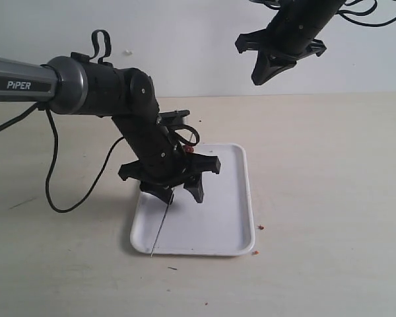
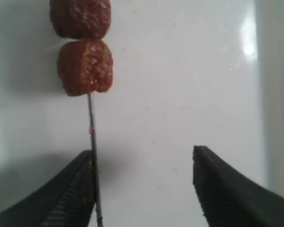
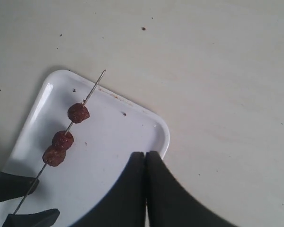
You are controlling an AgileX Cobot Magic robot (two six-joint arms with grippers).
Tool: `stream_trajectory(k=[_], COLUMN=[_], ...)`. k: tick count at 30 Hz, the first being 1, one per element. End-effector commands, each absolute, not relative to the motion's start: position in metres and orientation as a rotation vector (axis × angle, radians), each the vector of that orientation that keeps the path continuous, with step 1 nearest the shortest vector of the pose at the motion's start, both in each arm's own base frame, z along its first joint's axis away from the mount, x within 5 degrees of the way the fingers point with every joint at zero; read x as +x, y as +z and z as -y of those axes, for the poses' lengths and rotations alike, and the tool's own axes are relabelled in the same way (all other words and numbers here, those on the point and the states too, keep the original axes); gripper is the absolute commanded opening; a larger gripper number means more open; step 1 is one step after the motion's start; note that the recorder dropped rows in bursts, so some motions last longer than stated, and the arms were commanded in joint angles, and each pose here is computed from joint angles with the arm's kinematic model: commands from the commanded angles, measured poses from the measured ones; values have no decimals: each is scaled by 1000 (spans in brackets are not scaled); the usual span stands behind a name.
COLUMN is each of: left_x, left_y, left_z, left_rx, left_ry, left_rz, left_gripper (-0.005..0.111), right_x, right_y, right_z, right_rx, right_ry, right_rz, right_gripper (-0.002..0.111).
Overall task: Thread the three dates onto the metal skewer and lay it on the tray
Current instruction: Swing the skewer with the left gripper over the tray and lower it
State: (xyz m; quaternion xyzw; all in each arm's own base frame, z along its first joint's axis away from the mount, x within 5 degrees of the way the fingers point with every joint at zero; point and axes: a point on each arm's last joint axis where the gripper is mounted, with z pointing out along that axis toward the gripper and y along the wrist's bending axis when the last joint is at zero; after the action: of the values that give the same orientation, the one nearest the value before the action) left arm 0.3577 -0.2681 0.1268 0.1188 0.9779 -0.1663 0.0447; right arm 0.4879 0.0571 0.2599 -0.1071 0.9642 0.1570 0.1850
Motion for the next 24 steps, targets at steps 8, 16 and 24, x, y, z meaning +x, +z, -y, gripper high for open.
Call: stream_trajectory(k=[8,16,24], left_x=[359,360,358], left_y=[135,136,134], left_z=[274,277,273], left_rx=[410,388,442], left_ry=[-577,-611,-550], left_rz=[-2927,-2912,-2935], left_gripper=[81,56,56], right_x=[486,486,486], right_y=[264,264,265], right_z=[-59,-59,-61], right_rx=[-312,-323,-349], right_ry=[460,458,483], right_rz=[-2701,-2698,-2685], right_gripper=[0,0,0])
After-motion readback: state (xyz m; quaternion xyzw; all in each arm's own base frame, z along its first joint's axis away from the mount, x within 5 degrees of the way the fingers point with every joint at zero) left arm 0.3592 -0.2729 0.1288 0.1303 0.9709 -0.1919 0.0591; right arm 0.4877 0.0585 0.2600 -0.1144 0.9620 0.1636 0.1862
